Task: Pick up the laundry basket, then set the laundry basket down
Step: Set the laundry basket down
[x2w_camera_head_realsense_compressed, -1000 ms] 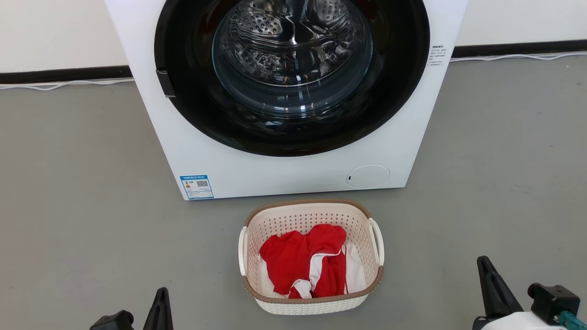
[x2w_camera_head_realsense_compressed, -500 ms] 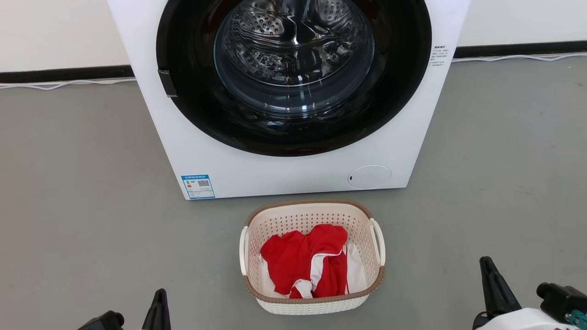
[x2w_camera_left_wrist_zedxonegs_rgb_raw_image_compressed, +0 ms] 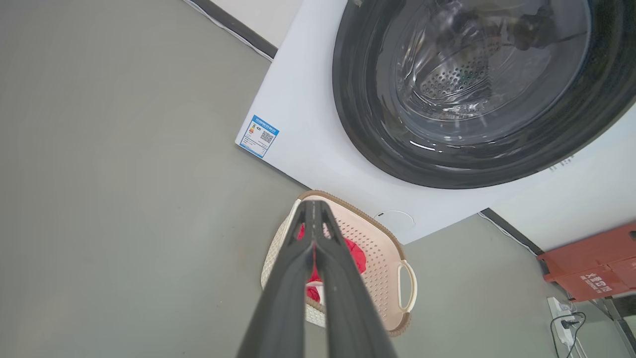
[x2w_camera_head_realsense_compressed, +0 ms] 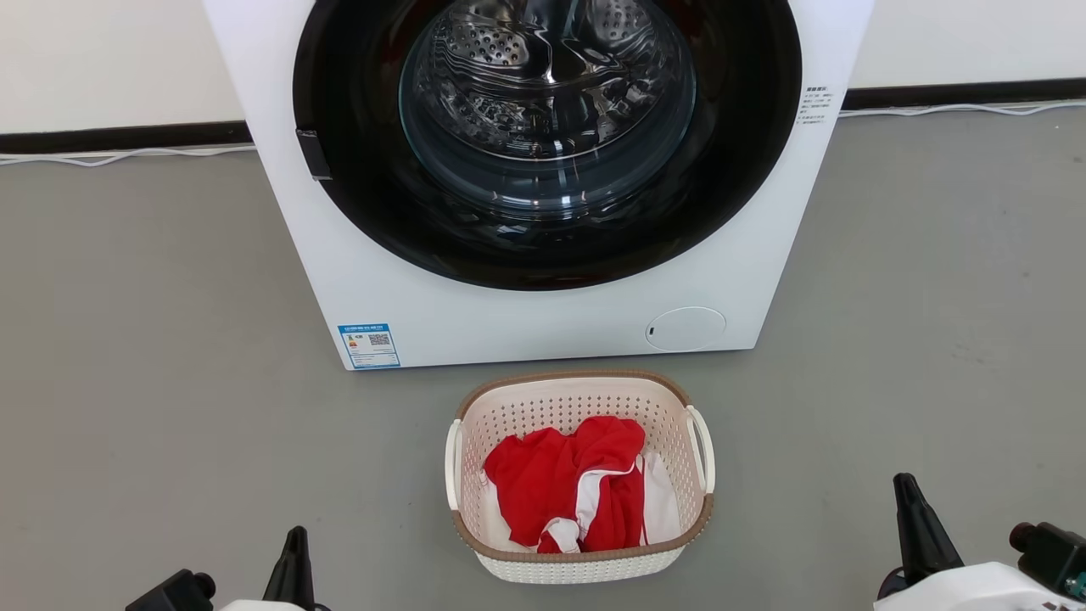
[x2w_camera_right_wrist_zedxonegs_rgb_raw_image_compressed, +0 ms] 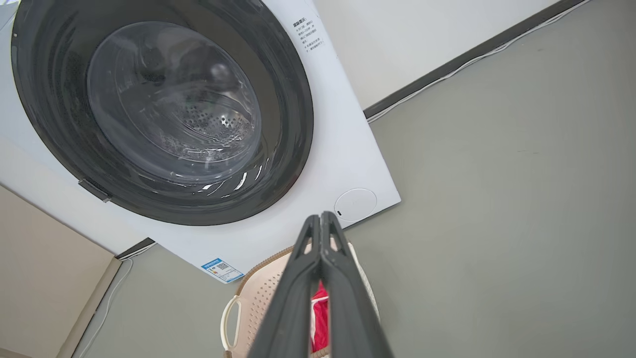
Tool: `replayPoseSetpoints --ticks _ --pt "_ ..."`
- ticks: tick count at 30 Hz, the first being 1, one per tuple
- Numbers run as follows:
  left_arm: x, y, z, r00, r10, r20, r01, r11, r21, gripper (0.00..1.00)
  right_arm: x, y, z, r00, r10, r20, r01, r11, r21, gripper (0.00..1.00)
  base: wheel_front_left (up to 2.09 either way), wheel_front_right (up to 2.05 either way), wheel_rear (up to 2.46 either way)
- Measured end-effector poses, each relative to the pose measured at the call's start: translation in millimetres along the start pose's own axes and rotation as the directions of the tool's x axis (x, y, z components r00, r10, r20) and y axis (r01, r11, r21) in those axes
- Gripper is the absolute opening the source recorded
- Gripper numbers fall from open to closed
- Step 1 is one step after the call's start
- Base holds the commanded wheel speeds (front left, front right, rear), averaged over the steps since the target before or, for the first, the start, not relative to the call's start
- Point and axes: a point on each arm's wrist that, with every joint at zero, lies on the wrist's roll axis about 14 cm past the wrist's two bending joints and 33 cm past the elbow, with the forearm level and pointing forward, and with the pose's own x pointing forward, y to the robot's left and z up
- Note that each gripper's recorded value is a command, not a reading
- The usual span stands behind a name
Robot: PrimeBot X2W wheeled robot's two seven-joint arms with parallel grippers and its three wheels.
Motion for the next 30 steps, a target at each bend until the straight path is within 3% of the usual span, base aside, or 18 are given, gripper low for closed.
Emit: replayPoseSetpoints --ticks 15,30 --pt "3.1 -1.4 5.0 1.000 -0.007 -0.009 0.005 0.987 -0.163 0.00 4.4 4.1 5.0 1.000 -0.009 0.008 0.007 0.984 0.178 0.00 0.00 0.00 0.00" --pt "5.0 -5.3 8.6 0.999 -0.028 -0.020 0.021 0.949 -0.314 0.00 6.4 7.3 4.2 1.000 -0.011 -0.007 0.013 0.937 0.349 0.00 0.00 0.00 0.00"
